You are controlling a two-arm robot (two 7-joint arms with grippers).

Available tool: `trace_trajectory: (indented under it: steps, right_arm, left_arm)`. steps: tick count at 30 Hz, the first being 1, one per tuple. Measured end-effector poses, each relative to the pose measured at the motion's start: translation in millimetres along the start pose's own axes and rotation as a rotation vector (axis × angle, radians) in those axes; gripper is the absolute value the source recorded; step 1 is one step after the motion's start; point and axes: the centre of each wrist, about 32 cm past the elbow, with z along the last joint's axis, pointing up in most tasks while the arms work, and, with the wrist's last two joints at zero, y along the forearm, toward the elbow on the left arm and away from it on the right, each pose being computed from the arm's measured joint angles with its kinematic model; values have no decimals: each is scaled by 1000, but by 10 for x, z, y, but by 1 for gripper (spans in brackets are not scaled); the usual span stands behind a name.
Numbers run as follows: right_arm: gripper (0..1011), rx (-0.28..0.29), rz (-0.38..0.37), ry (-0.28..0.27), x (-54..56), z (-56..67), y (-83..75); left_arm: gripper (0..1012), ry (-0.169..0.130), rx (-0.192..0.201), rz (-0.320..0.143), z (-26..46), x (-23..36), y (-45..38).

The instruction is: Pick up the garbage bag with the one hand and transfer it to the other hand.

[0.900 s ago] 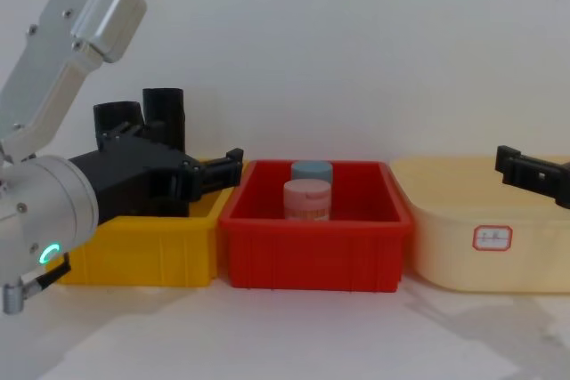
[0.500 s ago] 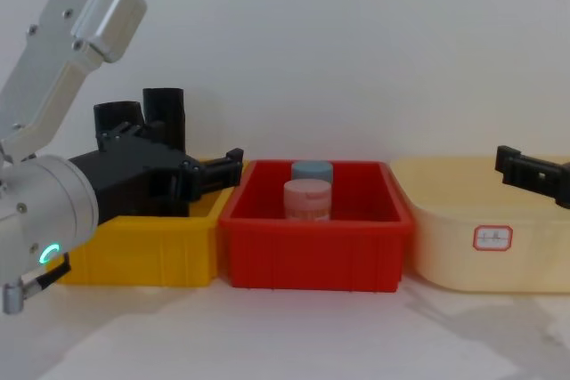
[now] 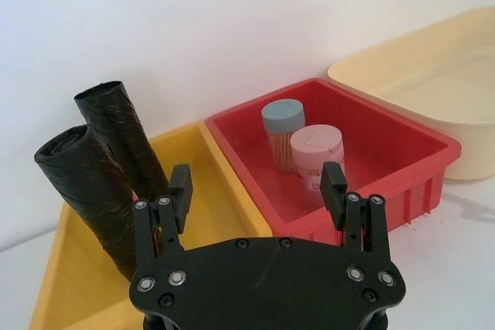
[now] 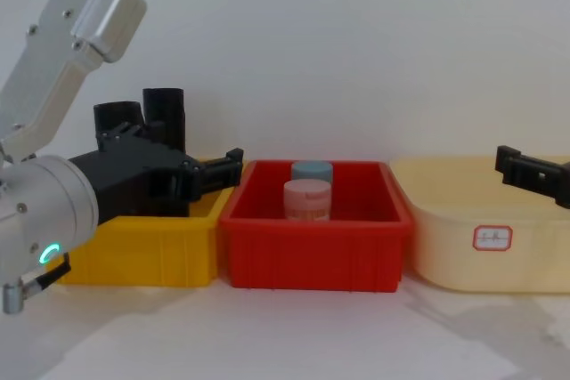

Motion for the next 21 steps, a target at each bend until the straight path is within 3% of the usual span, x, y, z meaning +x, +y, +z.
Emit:
trace_trajectory:
  steps: [21]
  right_arm:
    - [999,0,0,0,0,0,1]
  left_arm:
    - [1000,0,0,-1,0,1,0]
